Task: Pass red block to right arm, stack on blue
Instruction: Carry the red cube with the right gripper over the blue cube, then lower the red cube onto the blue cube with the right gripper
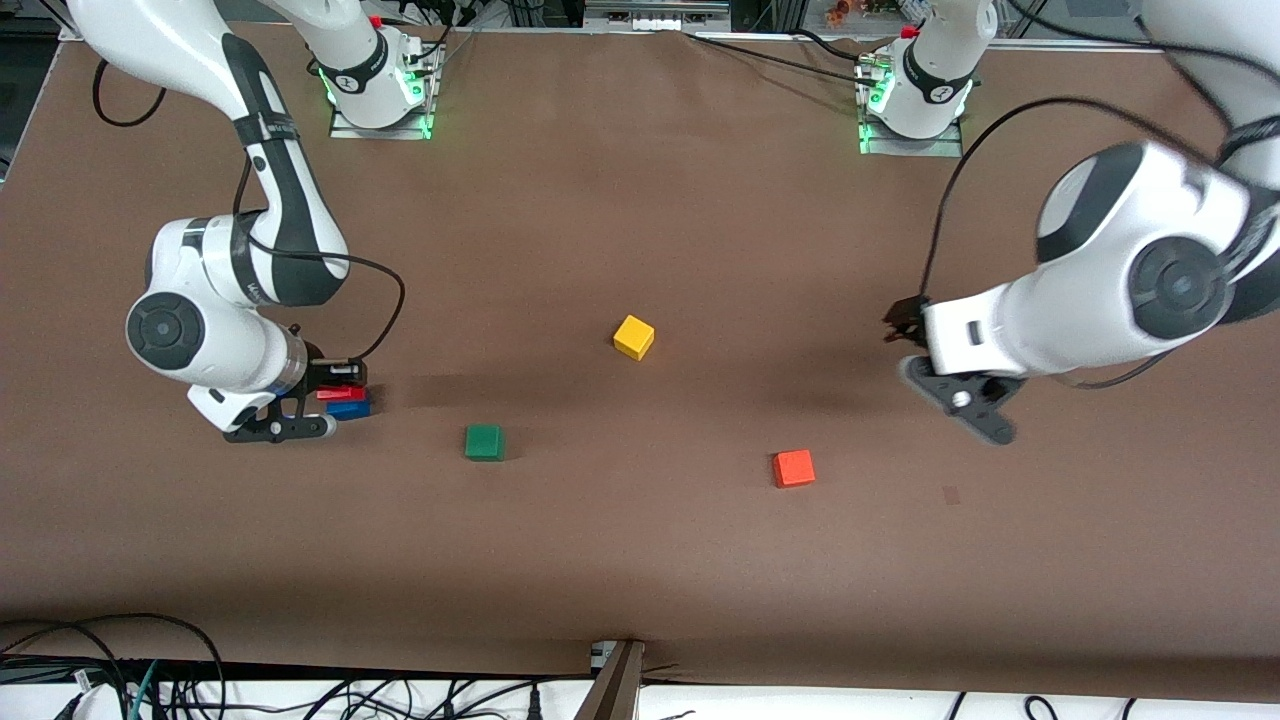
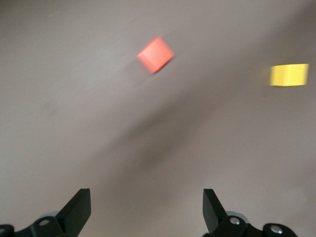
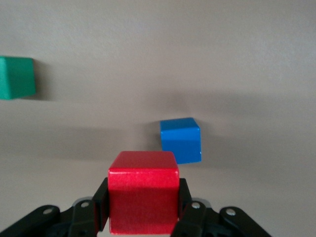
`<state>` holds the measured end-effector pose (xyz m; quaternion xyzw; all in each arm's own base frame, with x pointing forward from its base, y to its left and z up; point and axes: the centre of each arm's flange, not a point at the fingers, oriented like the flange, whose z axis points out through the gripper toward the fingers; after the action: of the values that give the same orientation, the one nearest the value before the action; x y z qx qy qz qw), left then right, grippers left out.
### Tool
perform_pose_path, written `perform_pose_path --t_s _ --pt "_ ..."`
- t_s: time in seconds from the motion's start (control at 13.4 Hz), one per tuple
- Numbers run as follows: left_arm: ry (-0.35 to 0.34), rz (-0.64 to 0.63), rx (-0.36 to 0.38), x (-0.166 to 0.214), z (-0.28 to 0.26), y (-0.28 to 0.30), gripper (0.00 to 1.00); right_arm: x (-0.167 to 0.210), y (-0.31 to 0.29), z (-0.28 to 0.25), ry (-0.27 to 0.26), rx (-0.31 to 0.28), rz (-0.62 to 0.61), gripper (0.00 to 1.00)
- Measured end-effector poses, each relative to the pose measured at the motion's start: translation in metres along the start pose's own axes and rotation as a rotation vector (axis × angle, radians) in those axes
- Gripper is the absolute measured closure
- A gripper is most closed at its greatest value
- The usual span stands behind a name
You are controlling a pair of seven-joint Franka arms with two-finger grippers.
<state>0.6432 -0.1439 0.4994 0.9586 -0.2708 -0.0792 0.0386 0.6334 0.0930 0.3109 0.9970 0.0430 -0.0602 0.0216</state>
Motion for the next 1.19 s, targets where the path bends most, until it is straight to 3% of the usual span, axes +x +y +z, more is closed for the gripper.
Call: perform_pose_path --t_s 0.45,0.67,0.9,1.19 --pt "0.024 -0.258 0.223 -0.085 -0.115 0.005 0.00 -0.017 0.006 0.012 0.036 -0.013 -0.071 0.44" --pt "0.087 -0.394 0.193 -0.123 -0.137 -0.021 0.00 -0.021 0.017 0.027 0.062 -0.017 -0.086 0.44" --pt "0.142 -0.471 0.177 -0.152 -0.125 -0.050 0.00 -0.021 0.032 0.033 0.081 -0.025 -0.118 0.44" --pt "0.139 -0.513 0.149 -0.164 -0.084 -0.049 0.00 -0.018 0.036 0.043 0.096 -0.031 -0.147 0.44"
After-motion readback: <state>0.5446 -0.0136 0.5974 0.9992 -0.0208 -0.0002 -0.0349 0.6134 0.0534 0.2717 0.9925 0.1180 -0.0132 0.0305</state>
